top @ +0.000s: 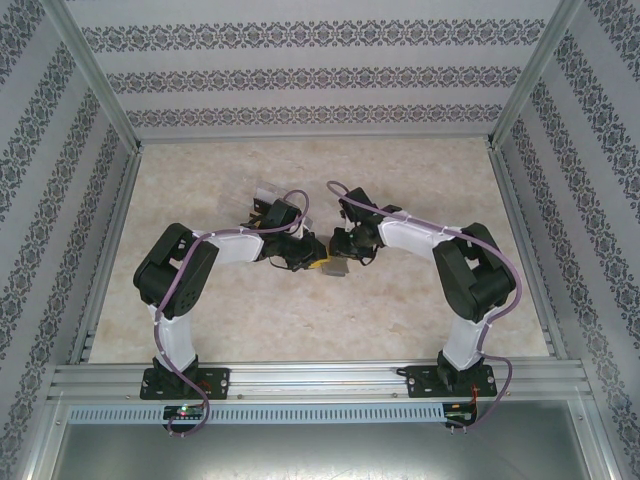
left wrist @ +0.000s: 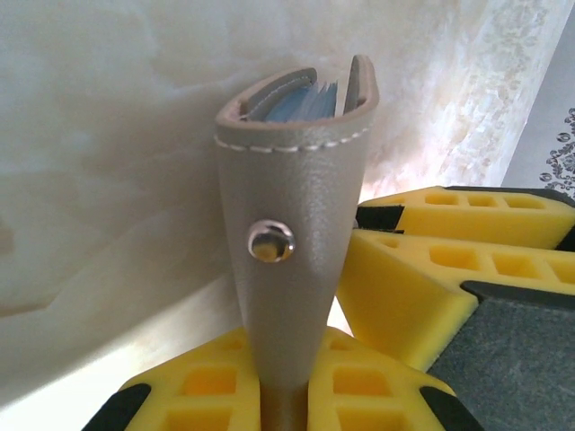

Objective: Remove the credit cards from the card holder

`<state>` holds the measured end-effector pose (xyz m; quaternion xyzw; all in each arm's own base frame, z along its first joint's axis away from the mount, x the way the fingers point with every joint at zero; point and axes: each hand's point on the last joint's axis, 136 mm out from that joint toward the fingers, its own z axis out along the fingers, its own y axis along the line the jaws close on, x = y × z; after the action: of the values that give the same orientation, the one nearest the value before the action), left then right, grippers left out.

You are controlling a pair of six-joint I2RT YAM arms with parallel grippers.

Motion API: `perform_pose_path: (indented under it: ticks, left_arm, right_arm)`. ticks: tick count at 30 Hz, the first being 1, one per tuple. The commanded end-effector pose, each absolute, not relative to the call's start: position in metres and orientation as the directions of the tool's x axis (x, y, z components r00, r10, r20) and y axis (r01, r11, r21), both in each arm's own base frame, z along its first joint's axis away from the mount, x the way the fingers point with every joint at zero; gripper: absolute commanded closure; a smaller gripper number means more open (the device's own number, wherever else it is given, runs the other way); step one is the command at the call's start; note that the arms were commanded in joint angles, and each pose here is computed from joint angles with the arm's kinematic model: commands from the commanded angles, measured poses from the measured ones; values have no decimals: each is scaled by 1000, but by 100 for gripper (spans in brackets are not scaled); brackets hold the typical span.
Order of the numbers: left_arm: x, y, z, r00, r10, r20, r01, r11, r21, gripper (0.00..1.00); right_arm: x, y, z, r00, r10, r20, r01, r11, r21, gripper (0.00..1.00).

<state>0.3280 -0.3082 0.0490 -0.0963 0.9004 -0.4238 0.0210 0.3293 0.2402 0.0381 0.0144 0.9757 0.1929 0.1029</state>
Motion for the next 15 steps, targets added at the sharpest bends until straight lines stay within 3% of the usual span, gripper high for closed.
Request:
perform_pose_path:
  ticks: [1, 9, 13, 14, 15]
  left_arm:
    - [333, -302, 55, -976, -218, -12, -133, 641, -756, 100]
    - [333, -296, 49, -970, -241, -16, -153, 662, -734, 100]
    - [334, -297, 48, -971, -241, -13, -154, 660, -735, 100]
    - [333, -296, 47, -971, -241, -12, -156, 665, -731, 99]
    - [333, -294, 46, -971, -238, -13, -155, 674, -722, 88]
  right_arm:
    - [316, 193, 25, -979, 88, -183, 61, 986, 153, 74]
    - [318, 169, 32, -962, 103, -253, 98, 995, 33, 77]
    - [322, 174, 38, -953, 114, -281, 98, 993, 70, 74]
    - [324, 178, 39, -952, 118, -283, 92, 990, 103, 73]
    - [326, 186, 41, -953, 121, -277, 81, 985, 150, 71]
